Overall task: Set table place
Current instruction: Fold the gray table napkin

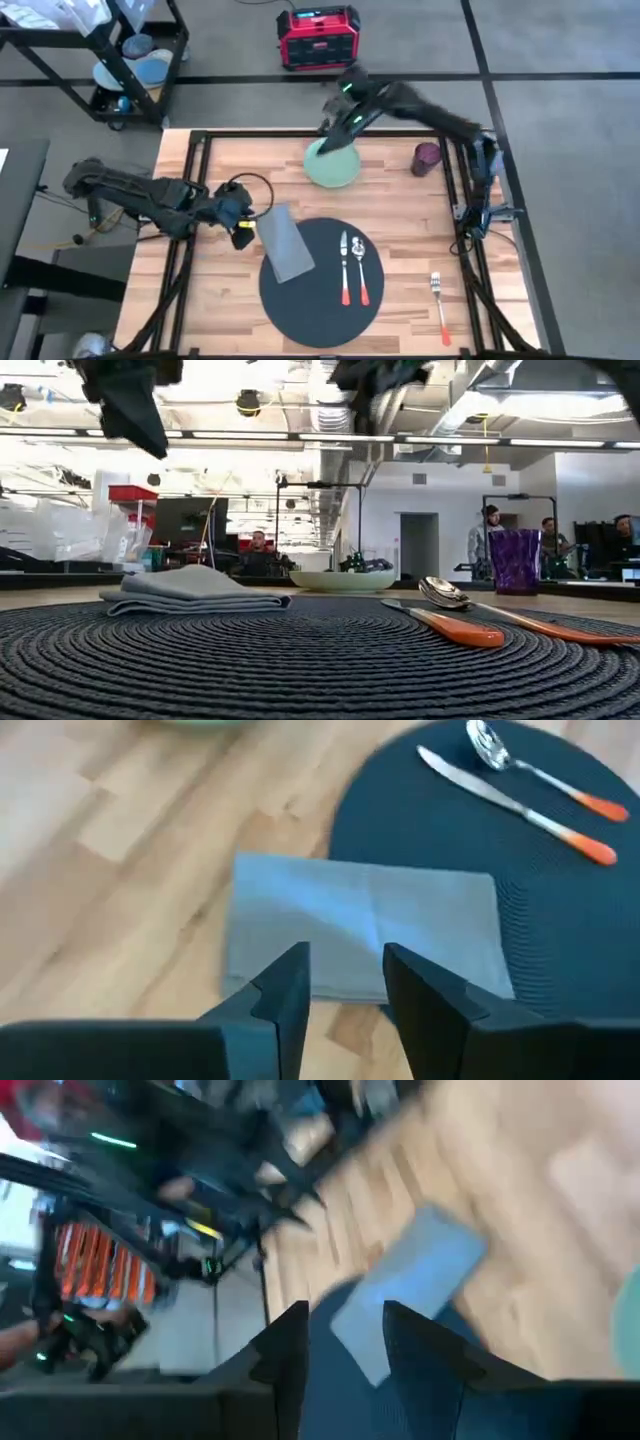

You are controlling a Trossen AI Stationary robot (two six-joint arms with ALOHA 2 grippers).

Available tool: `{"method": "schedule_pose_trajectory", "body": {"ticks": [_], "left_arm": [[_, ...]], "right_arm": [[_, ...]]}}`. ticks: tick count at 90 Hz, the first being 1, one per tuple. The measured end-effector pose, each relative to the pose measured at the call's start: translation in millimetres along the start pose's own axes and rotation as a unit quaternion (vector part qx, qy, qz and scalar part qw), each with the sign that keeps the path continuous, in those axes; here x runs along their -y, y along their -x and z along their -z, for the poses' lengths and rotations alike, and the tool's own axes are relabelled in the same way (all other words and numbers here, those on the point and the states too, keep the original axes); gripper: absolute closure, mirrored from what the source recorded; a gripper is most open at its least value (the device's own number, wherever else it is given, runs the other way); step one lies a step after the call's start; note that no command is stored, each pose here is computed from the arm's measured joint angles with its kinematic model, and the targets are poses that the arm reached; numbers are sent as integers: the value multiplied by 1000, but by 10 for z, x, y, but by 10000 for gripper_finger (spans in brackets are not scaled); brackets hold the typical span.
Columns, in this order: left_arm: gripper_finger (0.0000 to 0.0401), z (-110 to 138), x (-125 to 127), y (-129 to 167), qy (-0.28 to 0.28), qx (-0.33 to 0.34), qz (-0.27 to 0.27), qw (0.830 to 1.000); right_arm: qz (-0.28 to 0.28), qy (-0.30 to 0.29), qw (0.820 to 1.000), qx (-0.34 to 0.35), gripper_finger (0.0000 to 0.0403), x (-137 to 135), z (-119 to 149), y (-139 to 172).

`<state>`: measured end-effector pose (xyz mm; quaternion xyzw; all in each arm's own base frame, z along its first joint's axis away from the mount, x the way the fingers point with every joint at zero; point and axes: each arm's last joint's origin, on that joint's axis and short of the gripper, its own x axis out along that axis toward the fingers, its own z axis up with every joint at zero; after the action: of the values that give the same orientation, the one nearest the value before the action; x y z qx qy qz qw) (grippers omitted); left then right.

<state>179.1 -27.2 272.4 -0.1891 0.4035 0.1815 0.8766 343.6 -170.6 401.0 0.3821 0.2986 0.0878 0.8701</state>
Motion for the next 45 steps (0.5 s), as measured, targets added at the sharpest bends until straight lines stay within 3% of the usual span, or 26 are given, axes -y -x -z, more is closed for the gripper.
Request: {"method": "schedule_pose_trajectory", "body": {"ticks": [17, 25, 34, 45], "left_arm": [[290, 174, 85, -420, 95, -30, 151, 983], [290, 318, 227, -514, 137, -49, 186, 972], [290, 506, 399, -540, 178, -51, 186, 965], [290, 663, 589, -513, 245, -8, 171, 954]], "right_arm": [[63, 61, 993, 84, 287, -444, 125, 619], [96, 80, 985, 115, 287, -597, 207, 824], [103, 100, 981, 131, 287, -721, 279, 970], [113, 116, 977, 138, 287, -774, 321, 1038]]}}
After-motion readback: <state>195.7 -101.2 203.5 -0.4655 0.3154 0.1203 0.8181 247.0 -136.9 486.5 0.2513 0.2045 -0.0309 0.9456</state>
